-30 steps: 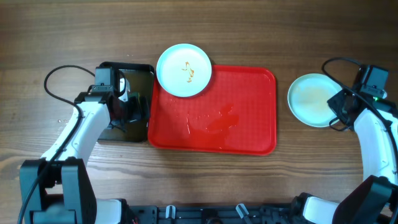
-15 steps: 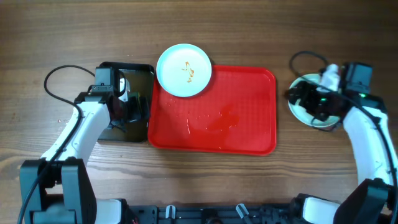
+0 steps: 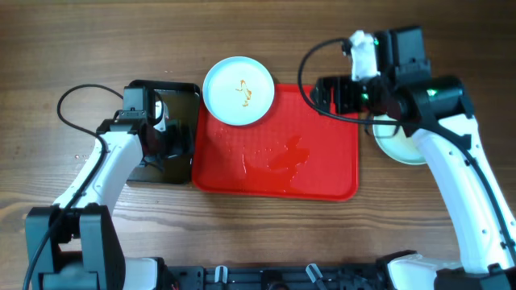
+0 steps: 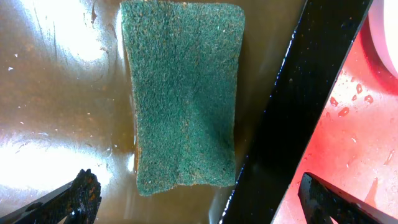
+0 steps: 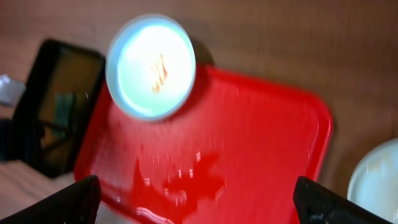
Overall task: Clean dirty plates on tray and stack at the side
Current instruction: 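Move the right gripper to grasp the rim of the last plate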
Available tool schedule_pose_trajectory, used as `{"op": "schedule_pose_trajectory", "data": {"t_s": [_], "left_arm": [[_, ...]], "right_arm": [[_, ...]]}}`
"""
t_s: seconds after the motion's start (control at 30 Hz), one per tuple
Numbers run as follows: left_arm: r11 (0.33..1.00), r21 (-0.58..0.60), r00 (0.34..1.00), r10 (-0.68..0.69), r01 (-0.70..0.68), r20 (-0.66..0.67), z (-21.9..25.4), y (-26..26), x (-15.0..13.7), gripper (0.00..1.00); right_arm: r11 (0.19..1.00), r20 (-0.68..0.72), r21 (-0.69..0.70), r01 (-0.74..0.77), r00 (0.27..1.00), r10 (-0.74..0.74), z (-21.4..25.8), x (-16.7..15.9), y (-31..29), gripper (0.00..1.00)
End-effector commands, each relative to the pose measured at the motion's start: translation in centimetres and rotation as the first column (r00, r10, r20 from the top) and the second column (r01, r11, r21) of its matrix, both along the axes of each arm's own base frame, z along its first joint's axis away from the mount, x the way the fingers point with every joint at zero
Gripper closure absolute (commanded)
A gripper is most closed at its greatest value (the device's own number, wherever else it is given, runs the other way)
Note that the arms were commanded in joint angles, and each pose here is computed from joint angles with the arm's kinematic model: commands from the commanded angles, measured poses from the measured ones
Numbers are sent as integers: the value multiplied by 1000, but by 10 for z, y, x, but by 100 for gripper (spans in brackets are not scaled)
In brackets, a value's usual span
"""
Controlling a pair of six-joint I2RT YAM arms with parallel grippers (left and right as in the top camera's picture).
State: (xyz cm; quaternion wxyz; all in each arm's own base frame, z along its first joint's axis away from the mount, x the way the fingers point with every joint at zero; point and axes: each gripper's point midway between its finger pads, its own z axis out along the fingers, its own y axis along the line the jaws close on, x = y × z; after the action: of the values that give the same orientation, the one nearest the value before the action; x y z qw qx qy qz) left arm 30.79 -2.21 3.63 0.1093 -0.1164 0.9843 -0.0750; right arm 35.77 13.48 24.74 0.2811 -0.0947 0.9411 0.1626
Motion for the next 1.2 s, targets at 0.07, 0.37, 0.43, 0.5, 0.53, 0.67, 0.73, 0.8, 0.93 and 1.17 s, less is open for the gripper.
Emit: {"op": "schedule_pose_trajectory", "data": {"t_s": [0.07, 0.37, 0.43, 0.5, 0.53, 0.67, 0.73, 0.8, 0.93, 1.17], "left_arm": [[1000, -14, 1000, 6, -6, 23, 7, -2, 4, 0], [1000, -14, 1000, 6, -6, 23, 7, -2, 4, 0], [1000, -14, 1000, 6, -6, 23, 7, -2, 4, 0], [1000, -14, 1000, 6, -6, 23, 7, -2, 4, 0], [1000, -14, 1000, 6, -6, 23, 7, -2, 4, 0], [1000, -14, 1000, 6, -6, 22, 7, -2, 4, 0], [1000, -15, 1000, 6, -6, 22, 7, -2, 4, 0], [1000, -14, 1000, 6, -6, 22, 7, -2, 4, 0], [1000, -14, 1000, 6, -6, 23, 7, -2, 4, 0], [1000, -14, 1000, 6, -6, 23, 7, -2, 4, 0]], "right_arm": [[995, 13, 84, 51, 999, -52, -20, 51, 36, 1], [984, -293, 102, 149, 949, -113, -158, 73, 83, 15], [975, -334, 104, 196, 930, -152, -175, 75, 87, 17], [969, -354, 110, 222, 920, -170, -189, 78, 94, 26], [969, -355, 111, 219, 920, -168, -194, 79, 97, 28], [971, -361, 115, 211, 919, -157, -211, 79, 111, 32], [972, -361, 115, 204, 920, -150, -216, 79, 116, 35], [972, -369, 103, 210, 916, -158, -223, 78, 116, 46], [952, -404, 63, 299, 880, -250, -240, 71, 107, 53], [950, -415, 59, 306, 873, -255, -246, 66, 106, 72]]}}
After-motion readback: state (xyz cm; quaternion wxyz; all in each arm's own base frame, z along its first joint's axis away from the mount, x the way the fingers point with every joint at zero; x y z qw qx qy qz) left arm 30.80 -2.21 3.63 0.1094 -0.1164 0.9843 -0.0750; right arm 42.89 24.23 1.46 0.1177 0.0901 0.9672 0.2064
